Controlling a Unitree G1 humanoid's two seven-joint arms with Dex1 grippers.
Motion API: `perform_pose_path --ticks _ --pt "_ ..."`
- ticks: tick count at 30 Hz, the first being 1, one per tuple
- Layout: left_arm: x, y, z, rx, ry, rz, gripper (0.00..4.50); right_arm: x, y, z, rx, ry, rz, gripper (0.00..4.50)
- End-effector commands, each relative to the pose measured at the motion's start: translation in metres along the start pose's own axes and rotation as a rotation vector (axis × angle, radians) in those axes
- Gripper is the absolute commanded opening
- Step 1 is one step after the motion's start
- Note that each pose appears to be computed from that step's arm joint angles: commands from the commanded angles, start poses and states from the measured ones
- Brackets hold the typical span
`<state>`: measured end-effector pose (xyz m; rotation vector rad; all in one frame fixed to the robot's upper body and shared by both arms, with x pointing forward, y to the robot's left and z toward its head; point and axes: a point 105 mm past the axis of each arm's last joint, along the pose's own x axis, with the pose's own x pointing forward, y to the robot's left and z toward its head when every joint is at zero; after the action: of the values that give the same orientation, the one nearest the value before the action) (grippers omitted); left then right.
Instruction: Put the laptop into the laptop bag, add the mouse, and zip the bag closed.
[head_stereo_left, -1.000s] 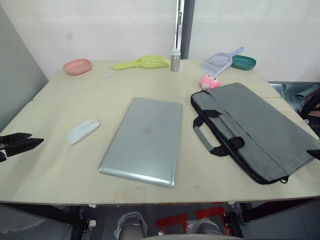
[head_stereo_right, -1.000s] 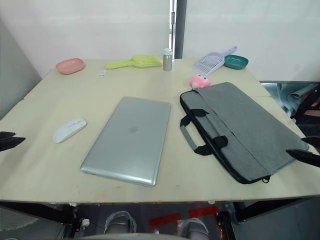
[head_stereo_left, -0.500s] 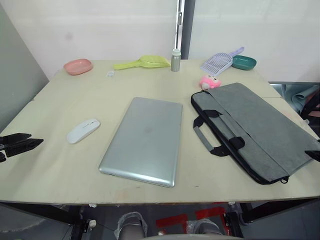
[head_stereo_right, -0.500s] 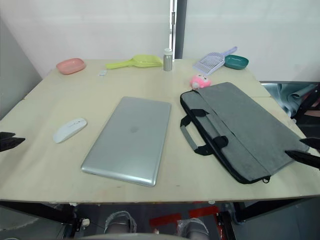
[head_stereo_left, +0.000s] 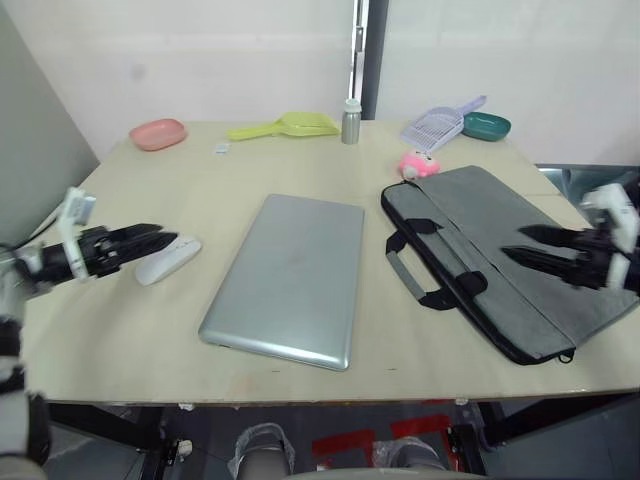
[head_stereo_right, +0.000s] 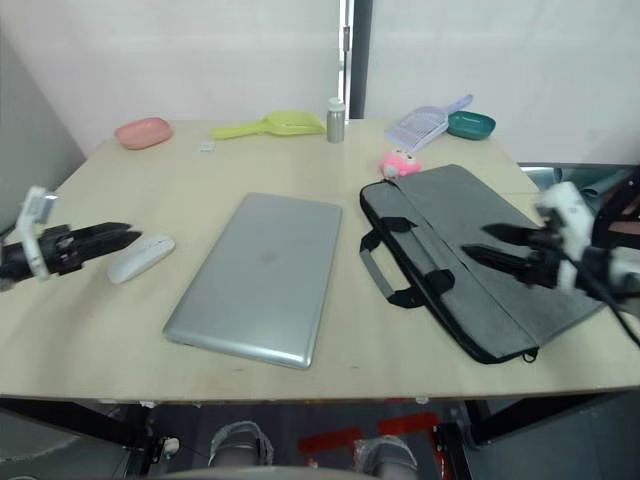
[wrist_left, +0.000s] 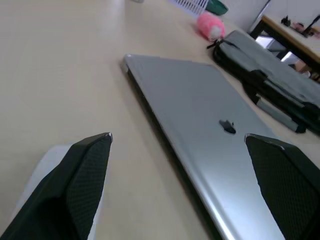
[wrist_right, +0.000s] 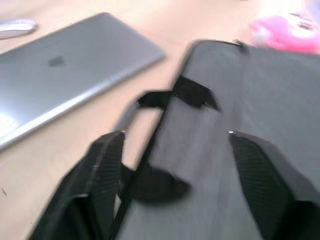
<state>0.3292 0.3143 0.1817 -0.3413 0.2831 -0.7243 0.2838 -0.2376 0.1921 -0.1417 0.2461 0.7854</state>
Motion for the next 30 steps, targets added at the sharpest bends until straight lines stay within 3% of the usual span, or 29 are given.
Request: perform_pose_path --ticks 1,5,7,13,19,30 --pt "0.019 -0.005 -0.003 -0.128 0.069 -0.020 4.50 0.030 0.023 0.009 -0.072 0.005 0.085 1.97" --pt "0.036 -0.007 -0.020 -0.172 0.212 -0.025 4.50 0.059 0.035 0.006 -0.130 0.027 0.152 0.53" --pt "0.042 -0.008 -0.025 -0.183 0.273 -0.027 4.50 0.073 0.039 0.002 -0.165 0.046 0.186 0.04" --pt "0.050 -0.003 -0.026 -0.193 0.379 0.003 4.50 0.105 0.057 -0.018 -0.242 0.124 0.295 0.04" --pt "0.069 -0.010 -0.027 -0.233 0.429 -0.031 4.50 0.143 0.056 -0.051 -0.364 0.257 0.239 0.04" --pt "0.068 -0.008 -0.071 -0.372 0.525 -0.048 4.50 0.172 0.052 -0.053 -0.440 0.267 0.179 0.04"
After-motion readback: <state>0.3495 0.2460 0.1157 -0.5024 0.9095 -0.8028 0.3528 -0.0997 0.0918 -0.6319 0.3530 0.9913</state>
